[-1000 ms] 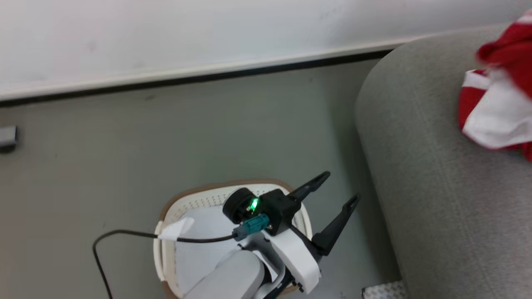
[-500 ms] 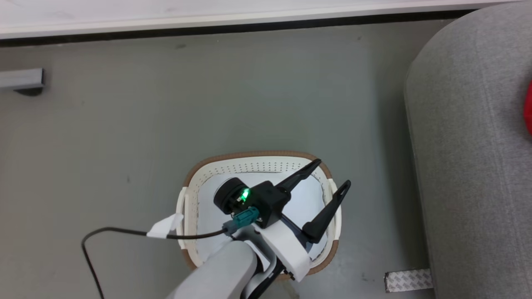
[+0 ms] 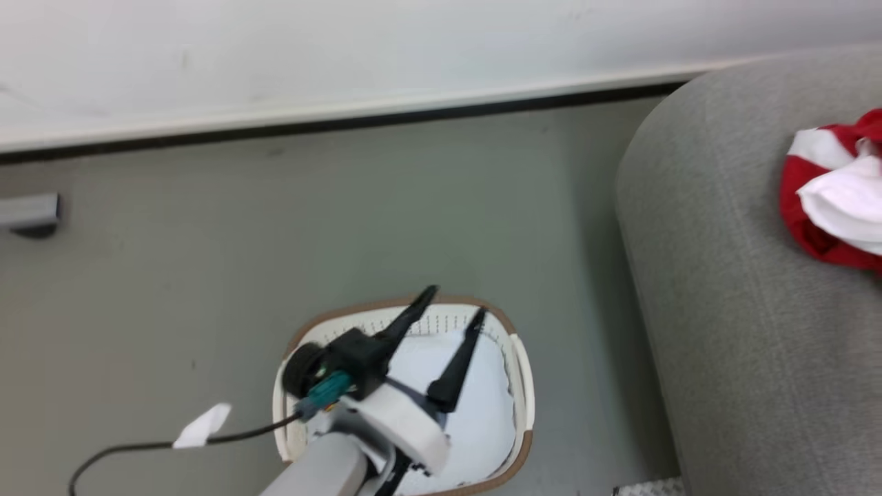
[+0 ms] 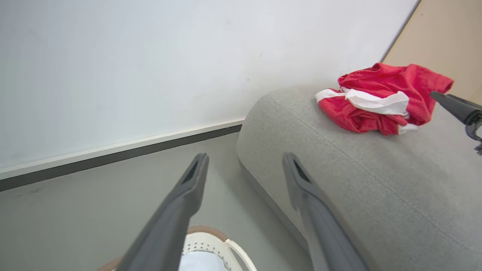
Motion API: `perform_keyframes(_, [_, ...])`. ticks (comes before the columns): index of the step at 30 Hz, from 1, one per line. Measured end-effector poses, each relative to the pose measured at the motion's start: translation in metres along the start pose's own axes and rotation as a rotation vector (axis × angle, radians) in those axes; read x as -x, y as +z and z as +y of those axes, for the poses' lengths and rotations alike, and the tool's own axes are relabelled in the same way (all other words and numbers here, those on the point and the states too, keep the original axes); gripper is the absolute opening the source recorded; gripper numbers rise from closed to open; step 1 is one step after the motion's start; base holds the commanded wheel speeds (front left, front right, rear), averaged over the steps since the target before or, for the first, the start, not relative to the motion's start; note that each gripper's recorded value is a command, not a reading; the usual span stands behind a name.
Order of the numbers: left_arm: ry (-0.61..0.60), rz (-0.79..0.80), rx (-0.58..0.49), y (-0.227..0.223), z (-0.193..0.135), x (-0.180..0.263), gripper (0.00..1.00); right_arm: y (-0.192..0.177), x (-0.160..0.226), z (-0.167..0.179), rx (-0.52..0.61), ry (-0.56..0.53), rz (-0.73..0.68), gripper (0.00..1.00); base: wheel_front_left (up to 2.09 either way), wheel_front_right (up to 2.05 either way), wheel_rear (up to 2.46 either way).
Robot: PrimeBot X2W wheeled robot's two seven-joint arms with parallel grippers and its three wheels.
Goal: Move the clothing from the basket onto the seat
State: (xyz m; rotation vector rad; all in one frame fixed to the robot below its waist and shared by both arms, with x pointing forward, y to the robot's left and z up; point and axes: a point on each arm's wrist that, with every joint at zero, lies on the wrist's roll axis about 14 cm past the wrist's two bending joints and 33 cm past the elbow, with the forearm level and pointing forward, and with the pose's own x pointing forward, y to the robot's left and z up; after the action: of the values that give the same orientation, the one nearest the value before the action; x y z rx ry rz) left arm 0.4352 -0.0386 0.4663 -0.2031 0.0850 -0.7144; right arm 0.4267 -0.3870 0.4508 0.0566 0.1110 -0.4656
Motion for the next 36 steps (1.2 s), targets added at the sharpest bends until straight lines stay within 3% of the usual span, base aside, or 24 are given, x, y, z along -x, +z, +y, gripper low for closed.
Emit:
perform_keyframes(12, [0.326, -0.075, -0.037, 0.03, 0.052, 0.075, 1.0, 0.041, 0.082, 0.076, 0.015, 0.265, -0.173, 1.0, 0.0, 0.0, 0.0])
perform_keyframes(23, [0.615, -0.114, -0.071, 0.039, 0.095, 0.166, 1.0, 0.023, 0.143, 0.144, 0.027, 0.49, -0.149, 1.0, 0.0, 0.0, 0.0])
perform_keyframes(27, [0.681, -0.12, -0.084, 0.039, 0.105, 0.189, 1.0, 0.018, 0.155, 0.161, 0.035, 0.551, -0.138, 1.0, 0.0, 0.0, 0.0])
perform_keyframes(35, [0.695, -0.116, -0.069, 0.032, 0.102, 0.205, 1.0, 0.013, 0.165, 0.172, 0.016, 0.59, -0.121, 1.0, 0.0, 0.0, 0.0])
perform_keyframes(36, [0.689, -0.117, -0.061, 0.031, 0.1, 0.205, 0.0, 0.013, 0.165, 0.172, 0.015, 0.592, -0.121, 0.0, 0.0, 0.0, 0.0])
